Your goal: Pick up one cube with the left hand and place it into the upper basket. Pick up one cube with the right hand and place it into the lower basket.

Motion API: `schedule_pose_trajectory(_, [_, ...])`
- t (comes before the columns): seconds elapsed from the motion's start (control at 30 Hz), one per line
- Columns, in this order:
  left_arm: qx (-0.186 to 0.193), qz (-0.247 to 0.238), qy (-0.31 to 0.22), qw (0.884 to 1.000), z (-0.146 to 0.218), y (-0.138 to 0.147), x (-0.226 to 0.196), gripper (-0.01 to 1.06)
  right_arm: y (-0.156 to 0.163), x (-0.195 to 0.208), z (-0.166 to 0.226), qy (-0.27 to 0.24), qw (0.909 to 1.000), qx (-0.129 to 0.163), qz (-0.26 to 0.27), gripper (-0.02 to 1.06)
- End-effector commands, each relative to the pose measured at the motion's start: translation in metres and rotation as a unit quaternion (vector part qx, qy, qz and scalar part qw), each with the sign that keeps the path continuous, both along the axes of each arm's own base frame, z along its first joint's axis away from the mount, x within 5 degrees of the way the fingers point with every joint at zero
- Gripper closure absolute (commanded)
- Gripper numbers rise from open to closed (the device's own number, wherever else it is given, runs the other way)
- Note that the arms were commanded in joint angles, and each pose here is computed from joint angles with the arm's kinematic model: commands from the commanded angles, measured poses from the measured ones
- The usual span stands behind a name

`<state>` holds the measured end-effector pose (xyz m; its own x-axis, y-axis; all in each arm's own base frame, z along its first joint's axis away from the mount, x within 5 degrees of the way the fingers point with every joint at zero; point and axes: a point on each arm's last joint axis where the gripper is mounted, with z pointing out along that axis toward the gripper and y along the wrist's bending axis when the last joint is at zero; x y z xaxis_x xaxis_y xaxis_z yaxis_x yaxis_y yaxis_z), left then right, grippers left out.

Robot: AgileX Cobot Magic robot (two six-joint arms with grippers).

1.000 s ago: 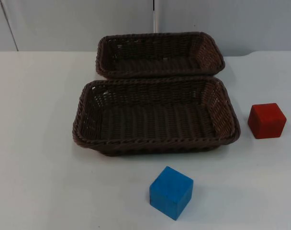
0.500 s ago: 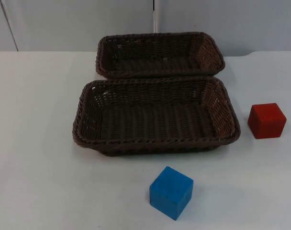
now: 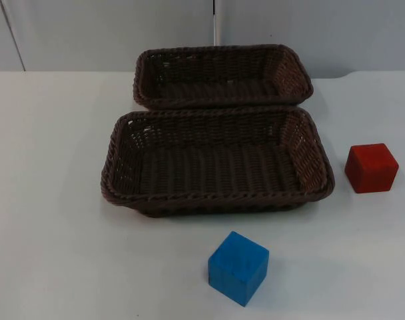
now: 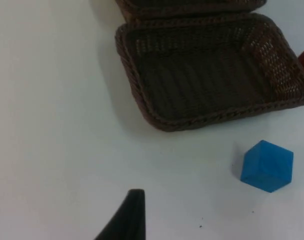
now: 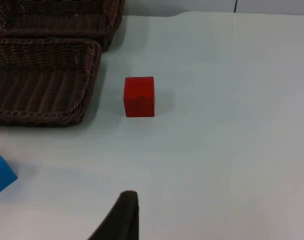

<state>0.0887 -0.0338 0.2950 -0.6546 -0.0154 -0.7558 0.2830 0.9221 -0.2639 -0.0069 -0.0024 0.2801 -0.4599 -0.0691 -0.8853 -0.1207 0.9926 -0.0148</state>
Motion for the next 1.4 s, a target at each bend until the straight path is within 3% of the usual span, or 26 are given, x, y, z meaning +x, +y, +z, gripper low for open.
schedule_pose_trajectory(0.0, [-0.005, -0.008, 0.001, 1.0, 0.001, -0.001, 0.003, 0.0, 0.0, 0.0, 0.0, -0.003, 1.0, 0.002, -0.002, -0.01])
schedule_pose_trajectory(0.3, [-0.008, -0.024, 0.046, 0.999, -0.007, -0.002, 0.015, 0.0, 0.0, 0.0, 0.0, -0.003, 1.0, 0.001, -0.003, -0.01])
schedule_pose_trajectory(0.8, [-0.005, -0.048, 0.06, 0.997, 0.011, -0.003, 0.036, 0.0, 0.0, 0.0, 0.0, -0.003, 1.0, 0.001, -0.003, -0.01])
schedule_pose_trajectory(1.07, [-0.013, -0.056, 0.105, 0.993, 0.002, -0.004, 0.048, 0.0, 0.0, 0.0, 0.0, -0.003, 1.0, 0.001, -0.003, -0.01])
schedule_pose_trajectory(1.37, [-0.01, -0.103, 0.133, 0.986, -0.008, -0.018, 0.058, 0.0, 0.0, 0.0, 0.0, -0.003, 1.0, 0.002, -0.002, -0.01])
